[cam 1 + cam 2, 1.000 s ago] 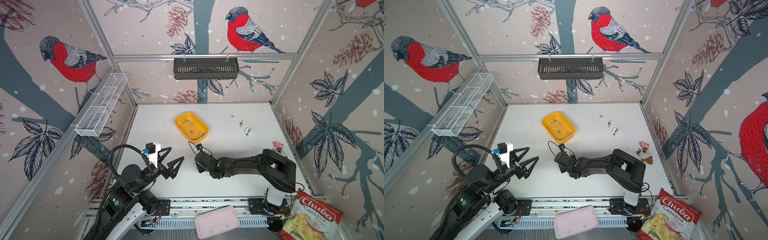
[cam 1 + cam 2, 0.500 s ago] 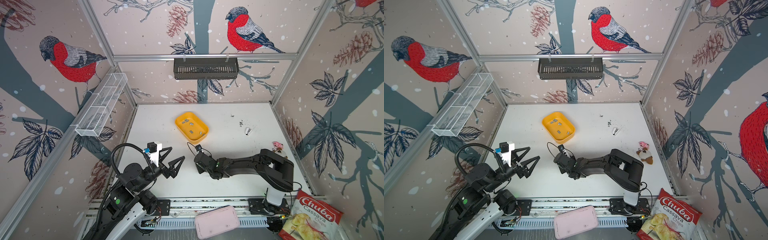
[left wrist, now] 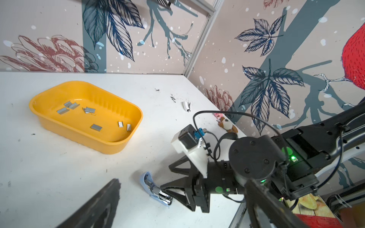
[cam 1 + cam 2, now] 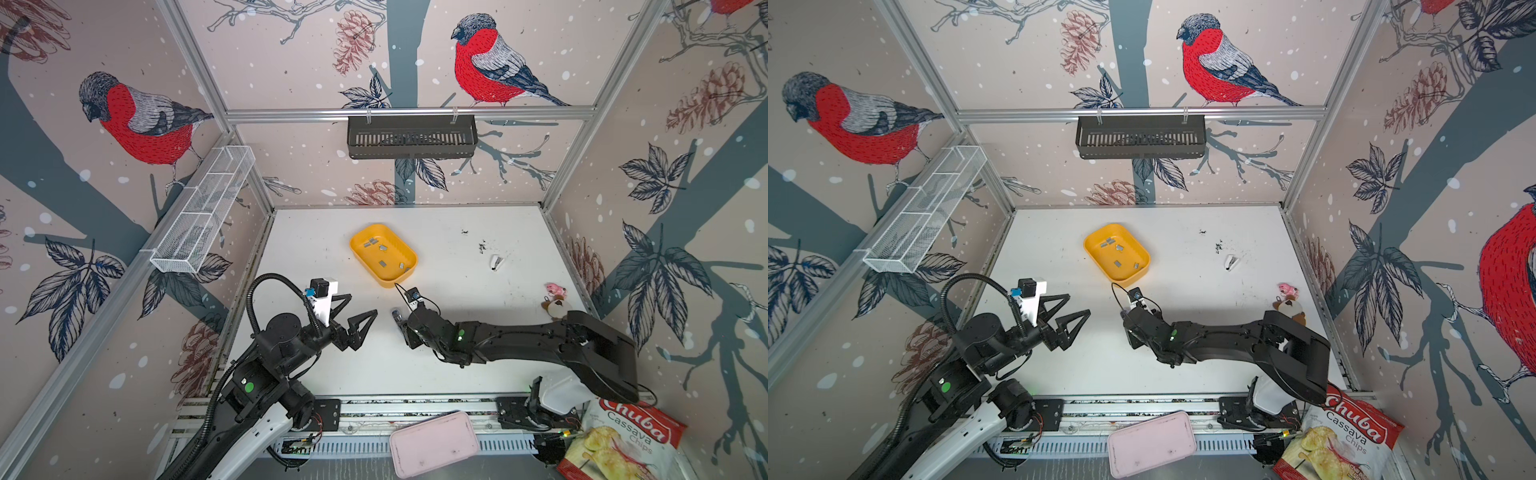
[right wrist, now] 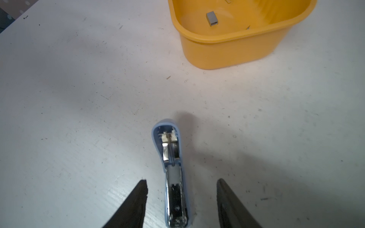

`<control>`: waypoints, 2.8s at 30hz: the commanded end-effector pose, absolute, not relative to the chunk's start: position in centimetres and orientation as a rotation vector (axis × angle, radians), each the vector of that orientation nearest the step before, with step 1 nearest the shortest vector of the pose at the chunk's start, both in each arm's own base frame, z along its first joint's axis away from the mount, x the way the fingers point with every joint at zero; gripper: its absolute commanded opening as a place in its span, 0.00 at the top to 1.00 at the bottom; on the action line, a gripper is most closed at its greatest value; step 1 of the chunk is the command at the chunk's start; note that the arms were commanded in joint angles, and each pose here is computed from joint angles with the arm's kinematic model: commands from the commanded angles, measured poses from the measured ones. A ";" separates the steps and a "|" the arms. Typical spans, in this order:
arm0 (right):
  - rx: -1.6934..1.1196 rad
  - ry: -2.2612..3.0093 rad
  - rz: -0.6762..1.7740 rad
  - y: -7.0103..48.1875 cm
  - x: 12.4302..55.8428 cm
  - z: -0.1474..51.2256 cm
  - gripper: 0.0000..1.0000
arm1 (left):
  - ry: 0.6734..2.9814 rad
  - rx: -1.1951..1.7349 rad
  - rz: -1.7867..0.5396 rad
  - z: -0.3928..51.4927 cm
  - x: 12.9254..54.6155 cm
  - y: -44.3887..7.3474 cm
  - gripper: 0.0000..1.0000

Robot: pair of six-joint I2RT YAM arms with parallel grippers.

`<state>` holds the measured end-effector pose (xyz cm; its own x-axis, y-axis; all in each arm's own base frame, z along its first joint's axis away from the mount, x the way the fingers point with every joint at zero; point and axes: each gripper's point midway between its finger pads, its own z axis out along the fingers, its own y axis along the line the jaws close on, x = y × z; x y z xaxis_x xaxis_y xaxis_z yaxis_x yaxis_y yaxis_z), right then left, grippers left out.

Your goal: Load the staples into the stapler

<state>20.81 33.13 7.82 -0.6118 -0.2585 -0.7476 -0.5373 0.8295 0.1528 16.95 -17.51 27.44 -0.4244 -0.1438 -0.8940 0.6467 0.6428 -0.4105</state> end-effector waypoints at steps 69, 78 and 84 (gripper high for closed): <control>0.566 2.344 0.251 -0.4 46.5 4.8 0.69 | 1.794 0.491 -1.047 27.4 16.2 -19.6 0.02; 0.576 2.347 0.230 -0.5 45.9 4.0 0.77 | 1.805 0.494 -1.047 27.1 16.5 -19.7 0.02; 0.562 2.338 0.217 -0.4 45.5 4.4 0.85 | 1.821 0.490 -1.040 26.8 16.8 -19.8 0.02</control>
